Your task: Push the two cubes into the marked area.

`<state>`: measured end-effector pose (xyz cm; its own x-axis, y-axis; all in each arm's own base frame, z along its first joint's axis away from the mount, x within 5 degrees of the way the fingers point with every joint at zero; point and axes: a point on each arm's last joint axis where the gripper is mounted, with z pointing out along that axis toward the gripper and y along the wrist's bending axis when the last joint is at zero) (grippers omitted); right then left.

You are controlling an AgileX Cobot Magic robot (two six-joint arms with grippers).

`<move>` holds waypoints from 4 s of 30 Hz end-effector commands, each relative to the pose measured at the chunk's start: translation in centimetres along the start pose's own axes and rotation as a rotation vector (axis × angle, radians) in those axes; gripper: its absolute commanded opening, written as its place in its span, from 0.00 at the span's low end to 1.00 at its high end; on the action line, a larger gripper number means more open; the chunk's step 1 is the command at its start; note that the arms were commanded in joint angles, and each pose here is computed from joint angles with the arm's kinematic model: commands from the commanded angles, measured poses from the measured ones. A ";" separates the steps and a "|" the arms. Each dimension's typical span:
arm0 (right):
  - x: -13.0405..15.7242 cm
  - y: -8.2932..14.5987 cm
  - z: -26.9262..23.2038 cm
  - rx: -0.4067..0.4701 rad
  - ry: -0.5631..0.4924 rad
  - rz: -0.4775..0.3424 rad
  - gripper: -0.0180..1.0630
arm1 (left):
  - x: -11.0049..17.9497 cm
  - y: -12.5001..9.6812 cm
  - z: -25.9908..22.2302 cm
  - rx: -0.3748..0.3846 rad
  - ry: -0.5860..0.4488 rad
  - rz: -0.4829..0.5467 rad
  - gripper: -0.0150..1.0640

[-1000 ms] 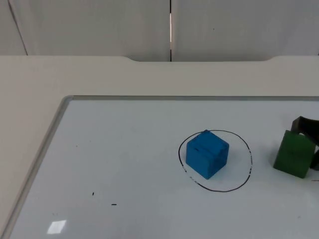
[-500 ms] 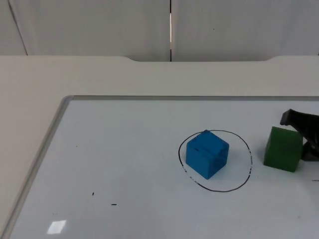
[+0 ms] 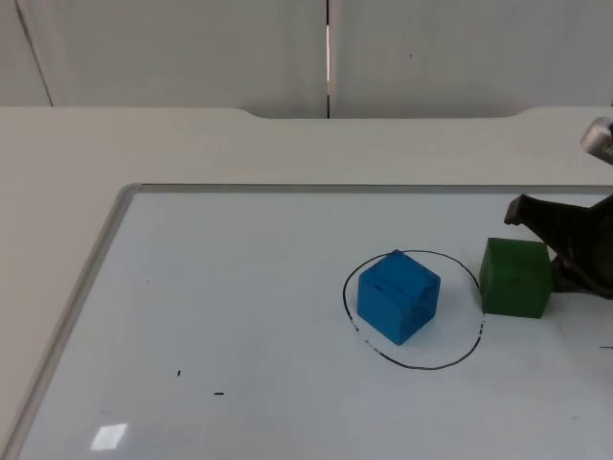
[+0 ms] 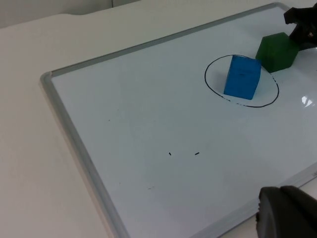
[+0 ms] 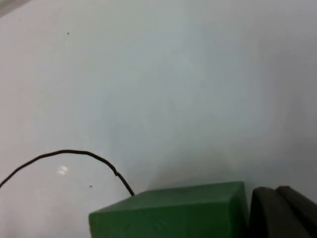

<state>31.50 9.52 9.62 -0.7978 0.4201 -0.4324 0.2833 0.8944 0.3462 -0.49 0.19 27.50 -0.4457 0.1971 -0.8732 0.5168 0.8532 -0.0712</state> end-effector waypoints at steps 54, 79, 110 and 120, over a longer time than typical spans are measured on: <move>-0.5 2.9 2.0 -0.025 0.028 -0.112 0.02 | 0.0 0.0 0.0 0.000 -0.013 -0.001 0.01; 0.7 3.2 1.9 -0.004 0.096 -0.183 0.02 | 0.0 0.0 0.0 0.000 -0.013 -0.001 0.01; -0.3 4.1 0.3 -0.045 0.045 -0.200 0.02 | 0.0 0.0 0.0 0.000 -0.013 -0.001 0.01; -0.2 4.0 0.6 -0.042 0.047 -0.203 0.02 | 0.0 0.0 0.0 0.000 -0.013 -0.001 0.01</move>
<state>33.14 12.82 10.64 -0.8619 0.2286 -0.4526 0.1009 0.9520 0.2888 -0.49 0.19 27.50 -0.4457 0.1971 -0.8732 0.5168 0.8532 -0.0712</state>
